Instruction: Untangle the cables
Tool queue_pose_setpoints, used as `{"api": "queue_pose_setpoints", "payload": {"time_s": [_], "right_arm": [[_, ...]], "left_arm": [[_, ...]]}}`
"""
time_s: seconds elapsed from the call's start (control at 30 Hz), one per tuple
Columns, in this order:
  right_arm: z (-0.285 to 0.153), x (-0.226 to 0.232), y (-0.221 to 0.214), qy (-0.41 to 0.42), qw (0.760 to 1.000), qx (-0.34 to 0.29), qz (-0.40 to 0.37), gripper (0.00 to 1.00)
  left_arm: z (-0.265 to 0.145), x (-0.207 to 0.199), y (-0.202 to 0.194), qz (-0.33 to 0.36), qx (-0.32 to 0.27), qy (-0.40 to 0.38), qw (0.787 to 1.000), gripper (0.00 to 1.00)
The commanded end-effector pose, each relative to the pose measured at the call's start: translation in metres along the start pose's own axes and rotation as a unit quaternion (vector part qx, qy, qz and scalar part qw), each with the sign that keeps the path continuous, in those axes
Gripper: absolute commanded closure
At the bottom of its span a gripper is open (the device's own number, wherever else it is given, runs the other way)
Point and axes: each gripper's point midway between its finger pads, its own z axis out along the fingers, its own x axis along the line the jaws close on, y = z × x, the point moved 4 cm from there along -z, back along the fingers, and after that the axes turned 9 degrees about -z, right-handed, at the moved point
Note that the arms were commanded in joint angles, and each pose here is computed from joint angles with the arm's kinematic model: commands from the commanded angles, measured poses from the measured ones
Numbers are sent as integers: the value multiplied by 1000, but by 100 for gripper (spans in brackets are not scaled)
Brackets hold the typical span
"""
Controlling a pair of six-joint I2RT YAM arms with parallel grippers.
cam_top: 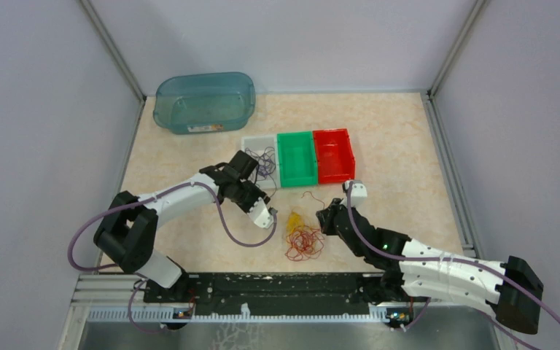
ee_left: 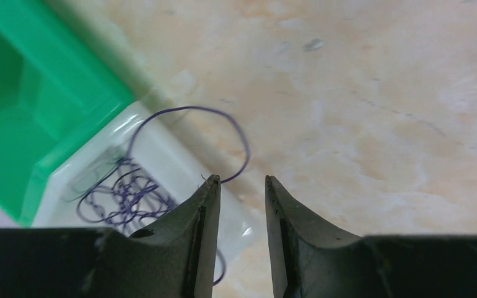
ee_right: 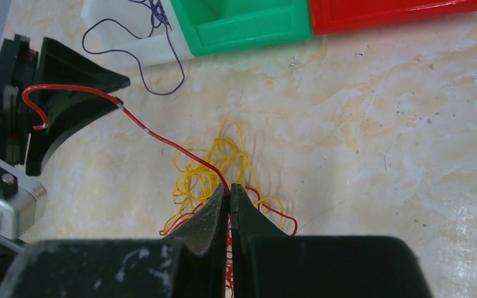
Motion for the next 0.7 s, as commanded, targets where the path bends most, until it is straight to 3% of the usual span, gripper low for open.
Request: {"api": "queue_pose_setpoints", "payload": {"time_s": [0.0, 0.23, 0.37, 0.67], "right_arm": [[-1, 15, 23, 18, 999, -27, 26, 100], [-3, 13, 25, 13, 999, -29, 27, 100], [-4, 12, 25, 15, 999, -30, 30, 100], [-8, 9, 24, 15, 999, -28, 35, 100]], "left_arm": [[11, -33, 2, 49, -1, -49, 998, 61], [29, -15, -6, 129, 25, -5, 991, 63], [32, 3, -5, 112, 23, 0, 993, 63], [30, 0, 7, 51, -11, -27, 998, 65]]}}
